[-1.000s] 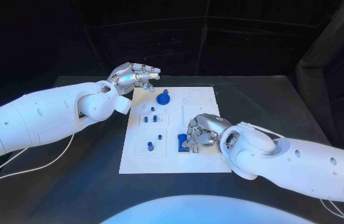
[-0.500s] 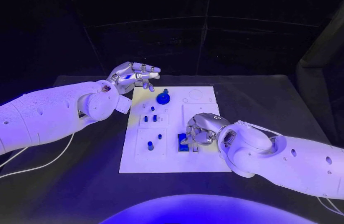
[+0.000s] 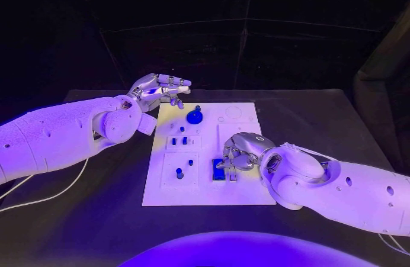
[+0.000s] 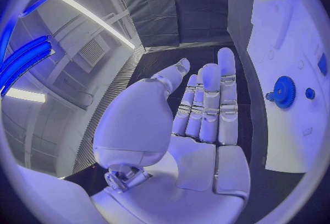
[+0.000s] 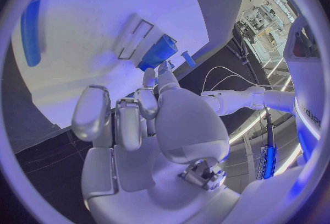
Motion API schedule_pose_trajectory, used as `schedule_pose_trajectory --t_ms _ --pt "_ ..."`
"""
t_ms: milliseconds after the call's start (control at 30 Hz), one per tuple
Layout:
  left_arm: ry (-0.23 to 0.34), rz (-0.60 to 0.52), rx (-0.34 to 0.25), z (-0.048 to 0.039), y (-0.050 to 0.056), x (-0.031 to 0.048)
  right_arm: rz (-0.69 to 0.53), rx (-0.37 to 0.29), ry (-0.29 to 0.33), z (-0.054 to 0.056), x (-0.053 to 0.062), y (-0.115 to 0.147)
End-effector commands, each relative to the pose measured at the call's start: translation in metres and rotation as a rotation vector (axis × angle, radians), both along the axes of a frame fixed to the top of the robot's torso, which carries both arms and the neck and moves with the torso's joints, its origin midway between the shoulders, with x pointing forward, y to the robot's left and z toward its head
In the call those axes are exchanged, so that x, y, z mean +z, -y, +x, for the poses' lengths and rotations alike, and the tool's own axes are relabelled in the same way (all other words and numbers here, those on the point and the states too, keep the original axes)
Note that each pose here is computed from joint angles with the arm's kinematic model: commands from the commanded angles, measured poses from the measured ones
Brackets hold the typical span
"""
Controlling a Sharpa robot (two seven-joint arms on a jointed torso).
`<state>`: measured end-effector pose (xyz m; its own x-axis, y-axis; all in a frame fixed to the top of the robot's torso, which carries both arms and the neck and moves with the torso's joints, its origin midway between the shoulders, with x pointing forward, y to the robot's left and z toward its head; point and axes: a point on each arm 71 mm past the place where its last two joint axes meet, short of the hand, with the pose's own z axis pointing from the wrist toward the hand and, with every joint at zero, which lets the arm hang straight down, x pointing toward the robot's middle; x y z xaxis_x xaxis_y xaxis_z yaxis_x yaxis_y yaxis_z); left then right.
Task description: Assemble the parts on the task board
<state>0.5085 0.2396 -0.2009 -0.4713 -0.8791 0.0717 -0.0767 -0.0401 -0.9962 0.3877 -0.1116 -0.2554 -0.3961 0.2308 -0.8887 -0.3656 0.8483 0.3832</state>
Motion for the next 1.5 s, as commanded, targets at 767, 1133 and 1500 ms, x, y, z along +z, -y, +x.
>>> schedule_pose_trajectory --t_ms 767,1133,1500 --pt "0.007 -0.003 -0.010 -0.0001 0.000 0.0013 0.008 0.106 -0.097 -0.013 -0.002 0.007" --pt "0.007 -0.003 -0.009 -0.0002 -0.001 0.0014 -0.011 0.086 -0.078 -0.007 -0.004 0.003" --pt "0.006 -0.002 -0.009 0.0001 -0.001 0.0012 0.047 0.101 -0.079 -0.008 -0.002 0.007"
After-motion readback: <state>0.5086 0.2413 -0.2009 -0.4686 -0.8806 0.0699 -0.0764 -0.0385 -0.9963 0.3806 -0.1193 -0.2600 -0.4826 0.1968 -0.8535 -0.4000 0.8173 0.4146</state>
